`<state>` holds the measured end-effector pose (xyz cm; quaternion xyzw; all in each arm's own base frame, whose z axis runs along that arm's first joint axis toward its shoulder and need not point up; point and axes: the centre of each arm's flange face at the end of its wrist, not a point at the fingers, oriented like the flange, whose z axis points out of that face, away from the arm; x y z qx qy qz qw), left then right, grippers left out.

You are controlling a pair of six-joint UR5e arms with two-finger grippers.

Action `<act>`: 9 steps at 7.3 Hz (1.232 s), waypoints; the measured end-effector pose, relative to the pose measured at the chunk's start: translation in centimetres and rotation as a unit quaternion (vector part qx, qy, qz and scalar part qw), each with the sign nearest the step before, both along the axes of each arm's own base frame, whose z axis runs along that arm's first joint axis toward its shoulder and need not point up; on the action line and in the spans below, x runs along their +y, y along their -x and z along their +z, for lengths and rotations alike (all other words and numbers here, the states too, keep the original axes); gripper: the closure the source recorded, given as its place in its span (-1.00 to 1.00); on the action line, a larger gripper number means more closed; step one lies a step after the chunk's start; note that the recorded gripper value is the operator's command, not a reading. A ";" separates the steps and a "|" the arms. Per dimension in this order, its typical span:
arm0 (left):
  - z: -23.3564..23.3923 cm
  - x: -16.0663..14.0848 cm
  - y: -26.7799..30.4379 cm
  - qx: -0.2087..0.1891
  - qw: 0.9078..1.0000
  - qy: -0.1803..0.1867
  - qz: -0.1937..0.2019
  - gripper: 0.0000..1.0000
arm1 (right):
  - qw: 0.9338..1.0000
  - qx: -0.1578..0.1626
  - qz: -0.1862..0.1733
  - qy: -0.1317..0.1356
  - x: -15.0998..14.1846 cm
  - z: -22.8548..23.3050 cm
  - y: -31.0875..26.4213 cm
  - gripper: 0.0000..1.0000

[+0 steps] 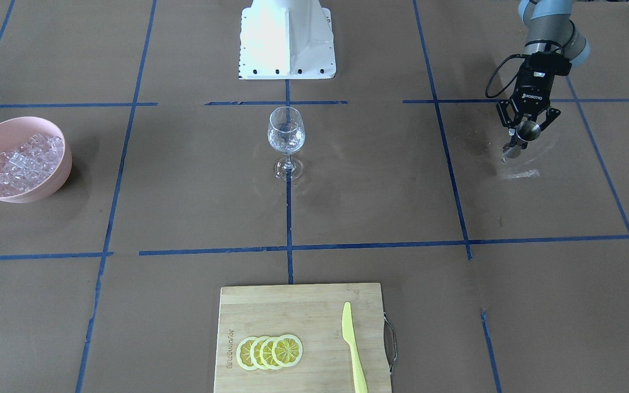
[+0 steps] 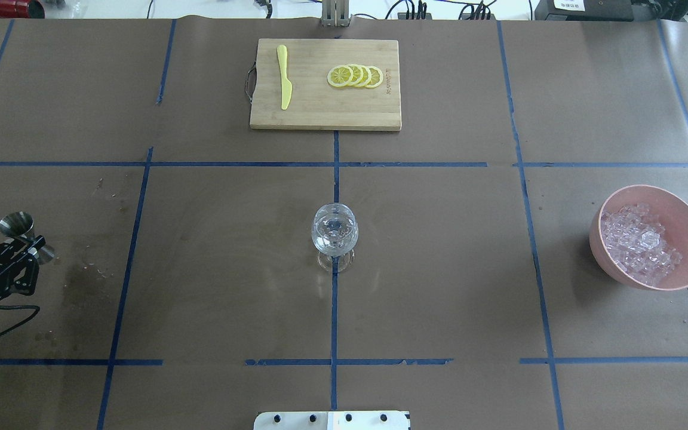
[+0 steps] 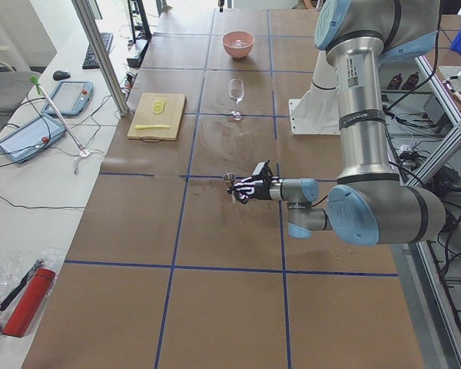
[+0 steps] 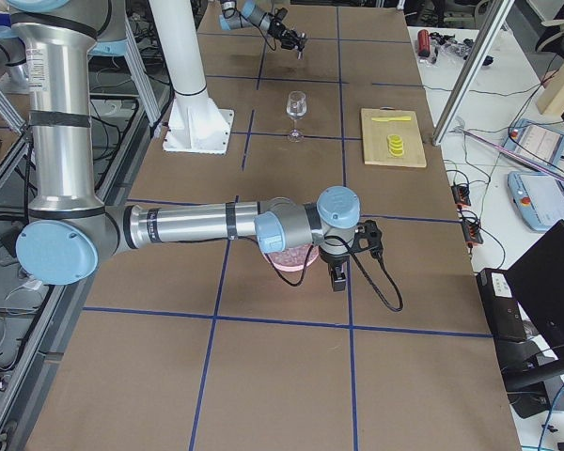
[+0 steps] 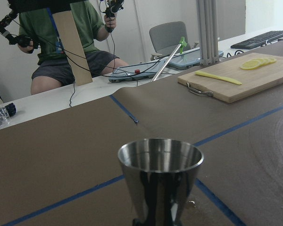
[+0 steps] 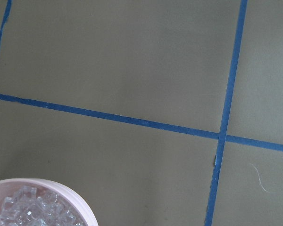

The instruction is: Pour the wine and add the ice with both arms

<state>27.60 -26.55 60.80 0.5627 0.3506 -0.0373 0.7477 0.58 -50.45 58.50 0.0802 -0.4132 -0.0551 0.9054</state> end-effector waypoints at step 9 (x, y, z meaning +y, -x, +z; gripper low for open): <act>-0.5 -0.4 -4.1 0.071 0.996 0.018 -0.056 1.00 | 1.000 -0.001 0.002 0.001 0.1 0.0 0.1 -1.00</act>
